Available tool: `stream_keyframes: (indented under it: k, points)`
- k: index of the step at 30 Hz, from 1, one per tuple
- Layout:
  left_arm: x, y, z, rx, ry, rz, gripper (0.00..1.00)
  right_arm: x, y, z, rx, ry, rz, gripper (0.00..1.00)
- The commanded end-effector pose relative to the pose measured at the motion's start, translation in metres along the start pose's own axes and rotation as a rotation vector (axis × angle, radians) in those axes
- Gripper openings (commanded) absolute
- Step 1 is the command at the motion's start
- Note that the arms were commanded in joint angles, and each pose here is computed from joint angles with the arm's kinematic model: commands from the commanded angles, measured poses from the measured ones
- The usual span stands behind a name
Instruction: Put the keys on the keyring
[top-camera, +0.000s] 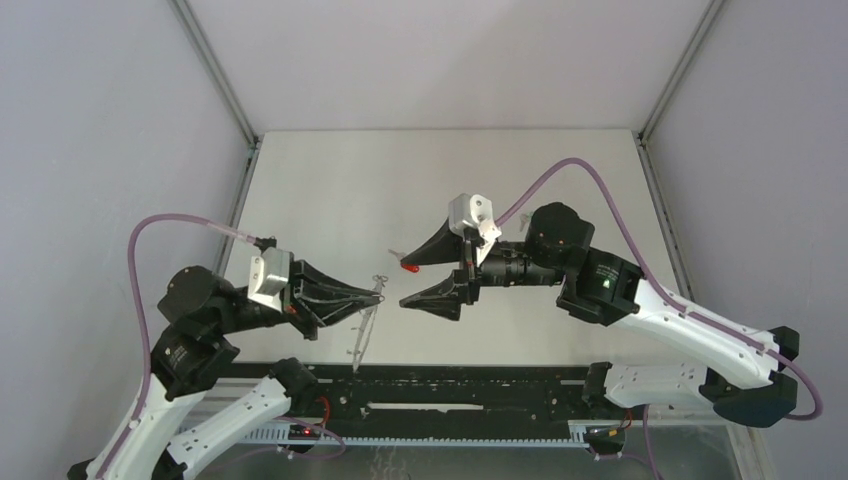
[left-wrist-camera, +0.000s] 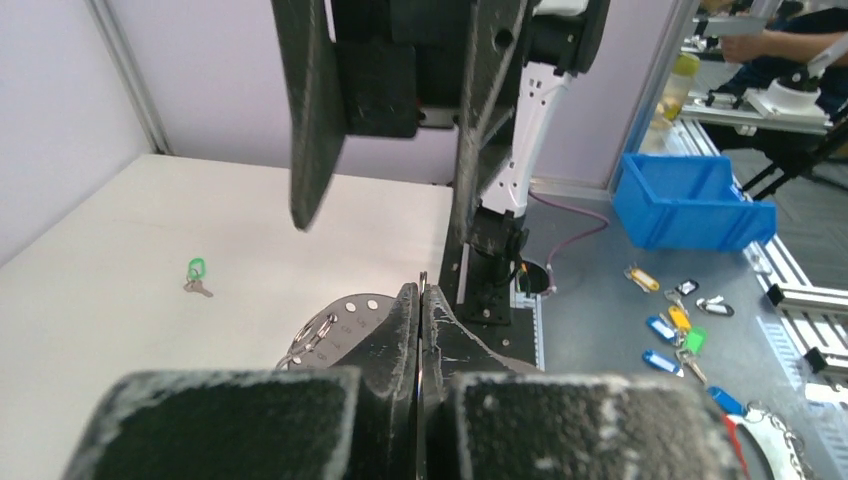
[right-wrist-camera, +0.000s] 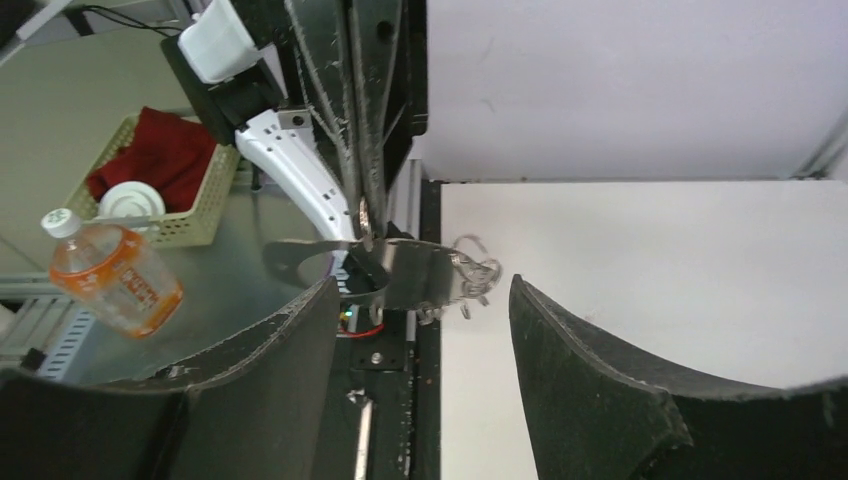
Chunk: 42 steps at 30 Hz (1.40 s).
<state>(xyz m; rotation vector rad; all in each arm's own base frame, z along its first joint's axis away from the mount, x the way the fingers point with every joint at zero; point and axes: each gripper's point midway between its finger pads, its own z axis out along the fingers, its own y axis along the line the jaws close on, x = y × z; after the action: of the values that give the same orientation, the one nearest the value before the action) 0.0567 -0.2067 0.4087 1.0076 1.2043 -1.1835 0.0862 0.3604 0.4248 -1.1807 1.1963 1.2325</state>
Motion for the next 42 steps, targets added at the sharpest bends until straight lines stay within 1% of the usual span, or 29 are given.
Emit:
stream_keyframes:
  k: [1,3,6,9,12,14,16,20,21,23,26,33,37,42]
  points:
    - [-0.021,0.003,0.002,-0.03,-0.091,-0.016,0.0,-0.008,0.016,0.009,-0.063,-0.047,0.032,0.7]
    - [-0.022,0.002,0.002,-0.025,-0.096,-0.018,0.0,-0.009,0.017,0.012,-0.068,-0.055,0.045,0.67]
    - [-0.023,0.002,0.002,-0.022,-0.098,-0.015,0.0,-0.013,0.018,0.016,-0.077,-0.073,0.062,0.61]
    - [-0.021,0.001,0.002,-0.023,-0.096,-0.017,0.0,-0.018,0.02,0.019,-0.088,-0.093,0.084,0.52]
    - [-0.02,0.003,0.001,-0.03,-0.095,-0.012,0.0,-0.016,0.021,0.021,-0.093,-0.088,0.104,0.41]
    - [-0.021,0.003,0.001,-0.035,-0.098,-0.01,0.0,-0.021,0.021,0.023,-0.098,-0.109,0.102,0.39]
    - [-0.02,0.005,0.001,-0.043,-0.098,-0.011,0.0,-0.02,0.022,0.024,-0.097,-0.107,0.108,0.39]
    - [-0.022,0.007,0.001,-0.055,-0.104,-0.014,0.0,-0.022,0.017,0.018,-0.047,-0.107,0.107,0.5]
    - [-0.022,0.007,0.001,-0.057,-0.103,-0.018,0.0,-0.022,0.016,0.015,-0.037,-0.102,0.107,0.52]
    - [-0.023,0.01,0.001,-0.075,-0.109,-0.028,0.0,-0.028,0.016,0.007,-0.019,-0.116,0.102,0.53]
    - [-0.024,0.014,0.001,-0.099,-0.12,-0.035,0.0,-0.031,0.018,0.002,-0.013,-0.12,0.116,0.49]
    - [-0.029,0.015,0.005,-0.092,-0.14,-0.058,0.0,-0.024,0.018,0.011,-0.025,-0.104,0.173,0.39]
    - [-0.034,0.012,0.006,-0.069,-0.156,-0.047,0.0,-0.021,0.018,0.016,-0.042,-0.096,0.205,0.38]
    - [-0.03,0.007,0.009,-0.025,-0.143,-0.044,0.0,-0.02,0.017,0.019,-0.051,-0.098,0.219,0.38]
